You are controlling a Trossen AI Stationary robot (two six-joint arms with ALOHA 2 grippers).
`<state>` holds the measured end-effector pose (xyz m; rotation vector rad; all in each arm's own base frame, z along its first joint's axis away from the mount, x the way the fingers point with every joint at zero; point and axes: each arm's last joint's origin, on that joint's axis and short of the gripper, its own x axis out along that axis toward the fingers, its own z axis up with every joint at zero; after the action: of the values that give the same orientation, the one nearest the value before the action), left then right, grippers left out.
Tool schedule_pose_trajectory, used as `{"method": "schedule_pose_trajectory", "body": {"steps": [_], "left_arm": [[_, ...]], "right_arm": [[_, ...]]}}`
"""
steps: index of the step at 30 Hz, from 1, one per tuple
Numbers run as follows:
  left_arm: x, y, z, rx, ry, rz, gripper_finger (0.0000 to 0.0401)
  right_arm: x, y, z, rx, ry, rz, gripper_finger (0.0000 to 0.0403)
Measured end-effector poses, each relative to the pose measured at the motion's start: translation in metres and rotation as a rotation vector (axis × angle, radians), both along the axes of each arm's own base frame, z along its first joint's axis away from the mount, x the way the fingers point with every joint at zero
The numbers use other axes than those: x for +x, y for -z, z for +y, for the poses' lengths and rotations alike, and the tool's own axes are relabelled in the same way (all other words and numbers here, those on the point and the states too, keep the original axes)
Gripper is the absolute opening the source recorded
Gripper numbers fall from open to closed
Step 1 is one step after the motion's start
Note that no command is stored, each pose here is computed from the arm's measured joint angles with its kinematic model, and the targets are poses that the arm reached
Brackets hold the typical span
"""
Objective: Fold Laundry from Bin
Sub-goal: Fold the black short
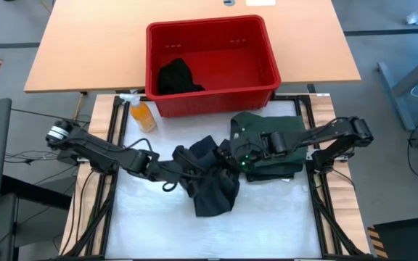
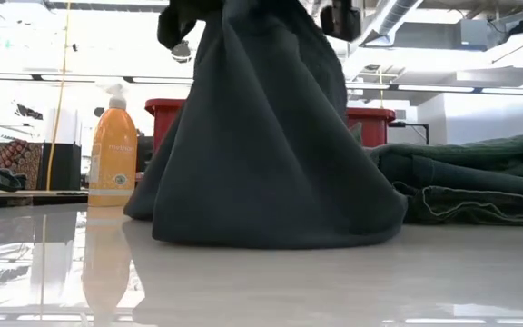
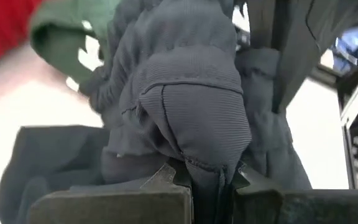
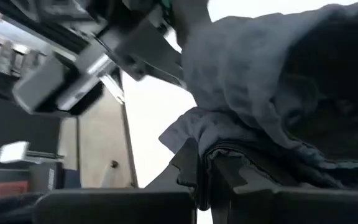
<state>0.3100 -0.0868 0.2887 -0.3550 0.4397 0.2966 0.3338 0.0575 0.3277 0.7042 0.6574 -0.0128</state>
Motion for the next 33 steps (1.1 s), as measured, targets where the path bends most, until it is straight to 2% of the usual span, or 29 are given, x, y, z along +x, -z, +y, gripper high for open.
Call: {"method": "schedule_pose_trajectory", "body": {"steps": [6,10,17,21,28,33], "left_arm": [[0.001,0.007,-0.002,-0.020,0.045,0.052,0.0003],[0.002,0.007,0.000,-0.054,0.087,0.060,0.0008],[0.003,0.008,0.003,-0.080,0.094,0.070,0.0042],[0.002,0.008,0.002,-0.077,0.116,0.080,0.0072],[0.004,0.010,0.009,-0.182,0.240,0.116,0.0146],[0.006,0.009,0.015,-0.201,0.270,0.114,0.0198]], "right_arm": [[-0.006,0.025,0.002,-0.002,0.059,0.078,0.0032],[-0.005,0.038,0.002,0.017,0.091,0.067,0.0033],[-0.002,0.035,0.002,0.042,0.097,0.003,0.0032],[-0.002,0.035,0.002,0.044,0.099,0.005,0.0033],[-0.002,0.035,0.002,0.042,0.097,0.004,0.0033],[-0.002,0.035,0.002,0.045,0.099,0.003,0.0033]]}}
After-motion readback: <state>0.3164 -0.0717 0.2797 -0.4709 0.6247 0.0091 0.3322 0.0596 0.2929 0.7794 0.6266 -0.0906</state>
